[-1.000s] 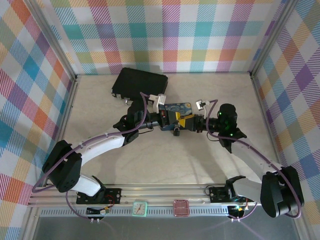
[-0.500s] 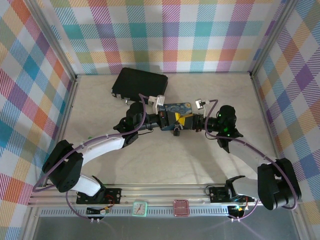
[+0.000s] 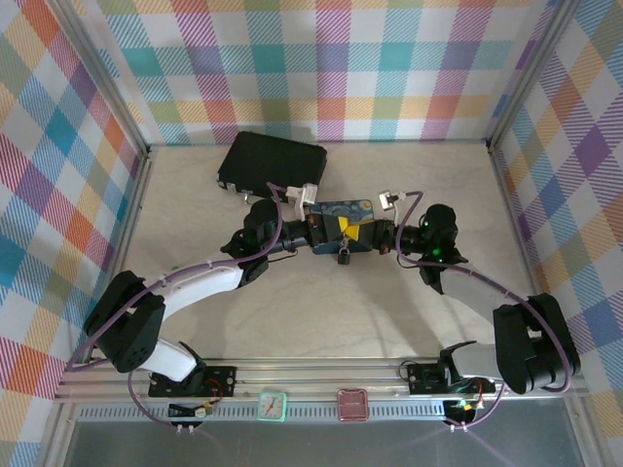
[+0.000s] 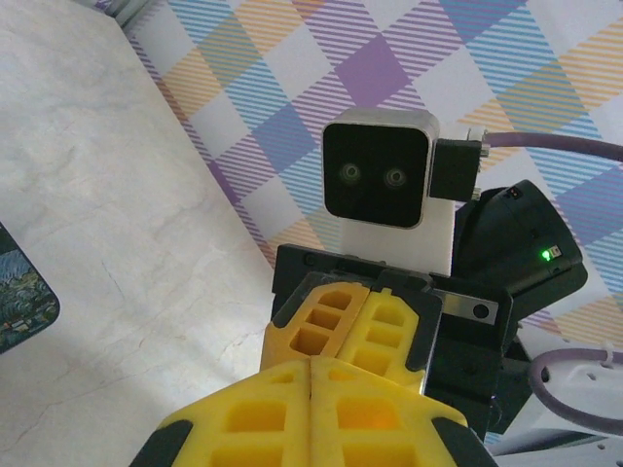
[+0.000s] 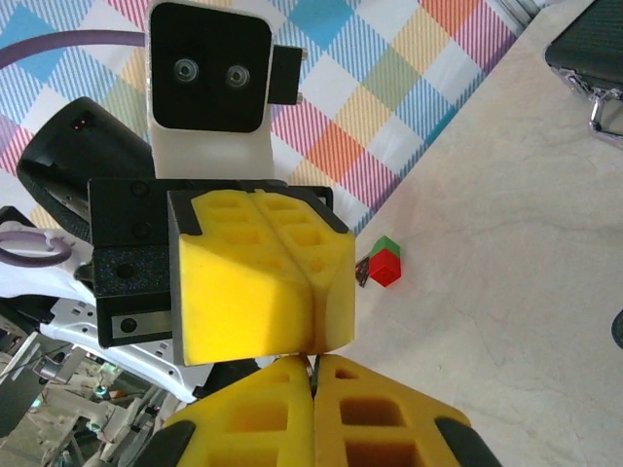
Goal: Unlock the padlock with the key
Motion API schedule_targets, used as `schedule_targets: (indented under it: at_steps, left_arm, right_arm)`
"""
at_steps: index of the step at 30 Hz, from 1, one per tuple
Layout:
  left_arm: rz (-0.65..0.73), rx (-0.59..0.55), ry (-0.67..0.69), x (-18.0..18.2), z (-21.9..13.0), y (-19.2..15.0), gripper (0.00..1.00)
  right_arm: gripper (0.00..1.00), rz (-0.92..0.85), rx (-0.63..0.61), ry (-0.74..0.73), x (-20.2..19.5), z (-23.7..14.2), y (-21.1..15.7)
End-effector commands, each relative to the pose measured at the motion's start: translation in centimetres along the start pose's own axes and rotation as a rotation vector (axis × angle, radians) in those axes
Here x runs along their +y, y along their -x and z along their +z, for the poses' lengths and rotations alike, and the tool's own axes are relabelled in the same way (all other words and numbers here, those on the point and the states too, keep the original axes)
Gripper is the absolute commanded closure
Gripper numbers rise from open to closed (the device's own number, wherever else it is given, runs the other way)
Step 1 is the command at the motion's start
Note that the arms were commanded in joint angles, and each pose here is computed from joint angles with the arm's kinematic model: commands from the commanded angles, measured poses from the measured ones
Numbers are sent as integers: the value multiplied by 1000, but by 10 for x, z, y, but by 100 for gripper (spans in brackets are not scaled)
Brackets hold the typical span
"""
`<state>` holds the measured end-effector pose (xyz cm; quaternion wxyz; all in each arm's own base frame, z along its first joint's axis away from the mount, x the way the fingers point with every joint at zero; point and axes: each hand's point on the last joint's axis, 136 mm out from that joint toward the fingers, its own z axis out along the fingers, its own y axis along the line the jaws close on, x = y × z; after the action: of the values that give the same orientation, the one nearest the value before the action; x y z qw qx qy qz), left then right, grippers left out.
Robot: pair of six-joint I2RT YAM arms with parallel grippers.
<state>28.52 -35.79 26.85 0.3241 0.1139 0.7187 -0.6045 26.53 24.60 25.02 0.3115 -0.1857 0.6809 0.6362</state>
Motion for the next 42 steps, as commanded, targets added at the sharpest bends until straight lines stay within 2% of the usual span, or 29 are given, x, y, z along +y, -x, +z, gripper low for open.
schedule_targets:
  at_steps: [1,3,5,6,7,12,18,22,29,33,37,42]
  left_arm:
    - [12,-25,-51,-9,-1,5,96]
    - [25,-85,39,4,-15,14,51]
    - [65,-165,197,26,-40,26,25]
    - [73,-193,253,33,-51,30,16]
    - [76,-231,310,42,-64,38,12]
    - [20,-289,456,78,-104,48,11]
    - [-54,-252,488,103,-102,32,14]
    - [-85,-177,507,118,-82,3,16]
    - [-28,17,598,137,-33,-55,19]
    - [3,91,639,150,-12,-74,20]
    - [22,140,640,162,9,-87,21]
    - [18,185,634,182,36,-100,21]
  right_arm:
    - [100,-32,-3,0,0,2,0]
    - [100,-56,2,-33,-3,1,-1]
    - [100,-85,18,-92,-7,-3,-5]
    - [100,-105,21,-120,-8,-5,-6]
    - [100,-121,27,-148,-8,-8,-7]
    - [100,-229,37,-266,-9,-20,-8]
    - [100,-388,14,-450,-25,-38,-2]
    - [100,-403,-5,-632,-45,-57,5]
    - [100,-270,-54,-885,-86,-93,-10]
    - [100,-224,-91,-932,-91,-108,-19]
    - [100,-219,-123,-918,-86,-112,-25]
    - [100,-133,-124,-933,-100,-117,-34]
